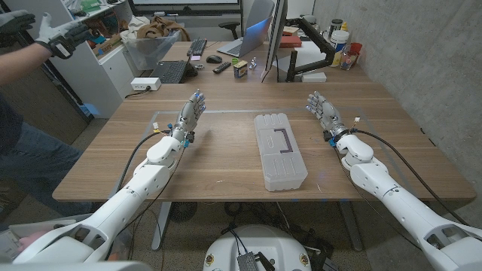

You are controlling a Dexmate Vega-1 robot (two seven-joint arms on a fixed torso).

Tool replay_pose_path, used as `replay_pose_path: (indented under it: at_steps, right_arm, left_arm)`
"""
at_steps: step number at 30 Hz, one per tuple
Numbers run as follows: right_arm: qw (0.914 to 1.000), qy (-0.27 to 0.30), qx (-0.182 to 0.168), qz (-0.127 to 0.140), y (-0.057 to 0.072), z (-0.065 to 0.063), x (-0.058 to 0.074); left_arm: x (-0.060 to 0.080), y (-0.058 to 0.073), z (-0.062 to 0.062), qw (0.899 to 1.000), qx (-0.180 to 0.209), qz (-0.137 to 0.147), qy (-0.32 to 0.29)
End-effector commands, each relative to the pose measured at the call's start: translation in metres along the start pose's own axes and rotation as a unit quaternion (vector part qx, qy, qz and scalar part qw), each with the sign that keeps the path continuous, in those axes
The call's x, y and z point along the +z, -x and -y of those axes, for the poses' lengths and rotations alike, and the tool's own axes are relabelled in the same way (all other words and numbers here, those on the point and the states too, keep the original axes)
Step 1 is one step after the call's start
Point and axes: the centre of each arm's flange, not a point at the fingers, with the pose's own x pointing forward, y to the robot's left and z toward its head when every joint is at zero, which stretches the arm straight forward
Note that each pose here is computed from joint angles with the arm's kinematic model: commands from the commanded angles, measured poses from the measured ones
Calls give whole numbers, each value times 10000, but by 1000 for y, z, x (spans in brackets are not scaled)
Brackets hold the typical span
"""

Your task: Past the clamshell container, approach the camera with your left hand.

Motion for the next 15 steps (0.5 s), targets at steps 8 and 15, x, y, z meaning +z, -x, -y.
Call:
replay_pose_path:
  at_steps: [8, 15]
  right_arm:
    - [10000, 43, -23, -81, -1, 0, 1]
    - [9999, 69, 2, -121, -3, -2, 0]
  left_arm:
    - [-3, -5, -1, 10000, -34, -43, 52]
    - [-3, -6, -3, 9999, -101, -58, 30]
